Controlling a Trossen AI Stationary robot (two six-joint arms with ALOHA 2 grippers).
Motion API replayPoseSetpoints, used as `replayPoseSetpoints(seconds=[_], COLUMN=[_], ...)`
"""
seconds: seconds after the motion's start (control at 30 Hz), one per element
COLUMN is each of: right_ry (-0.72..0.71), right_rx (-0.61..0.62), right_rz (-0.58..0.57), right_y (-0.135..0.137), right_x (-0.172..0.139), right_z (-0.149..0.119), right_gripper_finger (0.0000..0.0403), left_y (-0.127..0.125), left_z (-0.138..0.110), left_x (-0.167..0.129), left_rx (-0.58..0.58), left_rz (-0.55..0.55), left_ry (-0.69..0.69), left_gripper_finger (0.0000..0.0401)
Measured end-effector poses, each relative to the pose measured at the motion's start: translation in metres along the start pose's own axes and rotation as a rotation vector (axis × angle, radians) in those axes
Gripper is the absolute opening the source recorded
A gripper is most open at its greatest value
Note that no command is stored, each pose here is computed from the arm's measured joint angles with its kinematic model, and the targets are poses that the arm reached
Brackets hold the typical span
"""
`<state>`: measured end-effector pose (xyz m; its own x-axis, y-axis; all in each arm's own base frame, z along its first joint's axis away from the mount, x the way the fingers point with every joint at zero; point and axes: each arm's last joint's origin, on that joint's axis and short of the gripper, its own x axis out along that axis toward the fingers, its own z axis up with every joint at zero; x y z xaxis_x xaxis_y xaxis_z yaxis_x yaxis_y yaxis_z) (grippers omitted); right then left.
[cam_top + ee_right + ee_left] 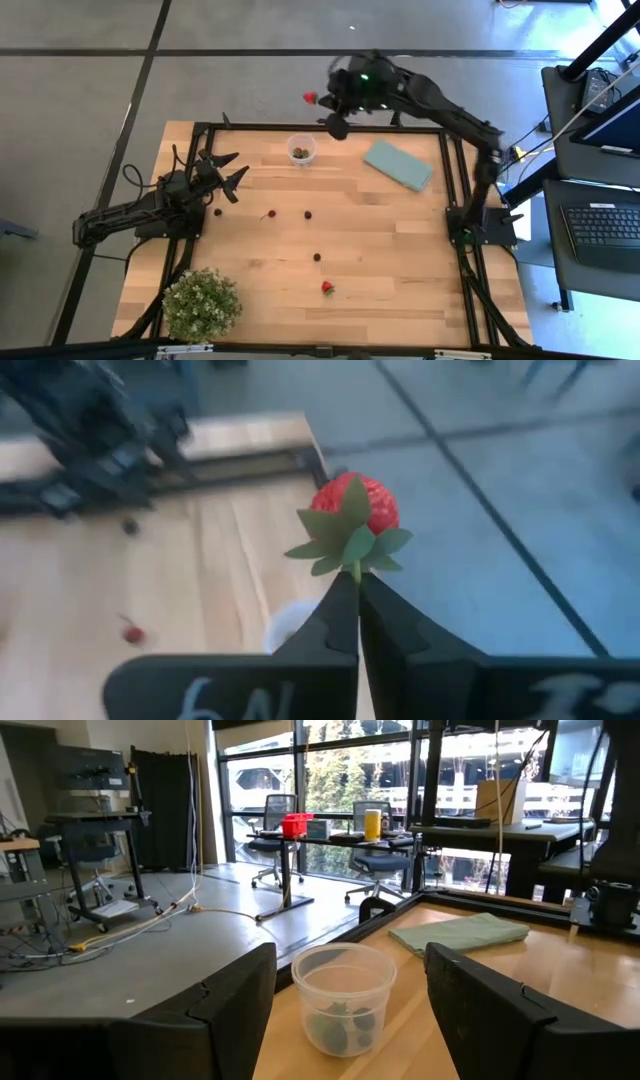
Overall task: Pick and placing Produce into tupperware
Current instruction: Put the top red strawberry into the transparent container
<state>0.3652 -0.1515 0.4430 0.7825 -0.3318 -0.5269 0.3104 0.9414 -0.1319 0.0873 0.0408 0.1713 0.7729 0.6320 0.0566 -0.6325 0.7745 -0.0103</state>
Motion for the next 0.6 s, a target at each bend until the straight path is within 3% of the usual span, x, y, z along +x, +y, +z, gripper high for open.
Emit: replayPoseSetpoints(seconds=[0.17,0.4,0.6], right_ry=[0.136,0.326,0.421], right_rx=[-0.014,-0.013,-0.026], right_rz=[-0.005,0.017,0.046], right_y=[-0.012,-0.017,-0.013], right_x=[0.057,0.133,0.172], right_z=[-0.015,-0.060,-0.087], right_gripper_finger=[0.0002,0.0002,0.0002], left_y=[0.000,0.000,0.000], left_z=[0.000,0.000,0.000], left_x=[0.000,0.000,0.000], left_rx=[0.000,0.000,0.000], left_rz=[0.000,0.000,0.000], left_ry=[0.000,0.000,0.000], left_gripper_finger=[0.0247,0.0247,0.0247])
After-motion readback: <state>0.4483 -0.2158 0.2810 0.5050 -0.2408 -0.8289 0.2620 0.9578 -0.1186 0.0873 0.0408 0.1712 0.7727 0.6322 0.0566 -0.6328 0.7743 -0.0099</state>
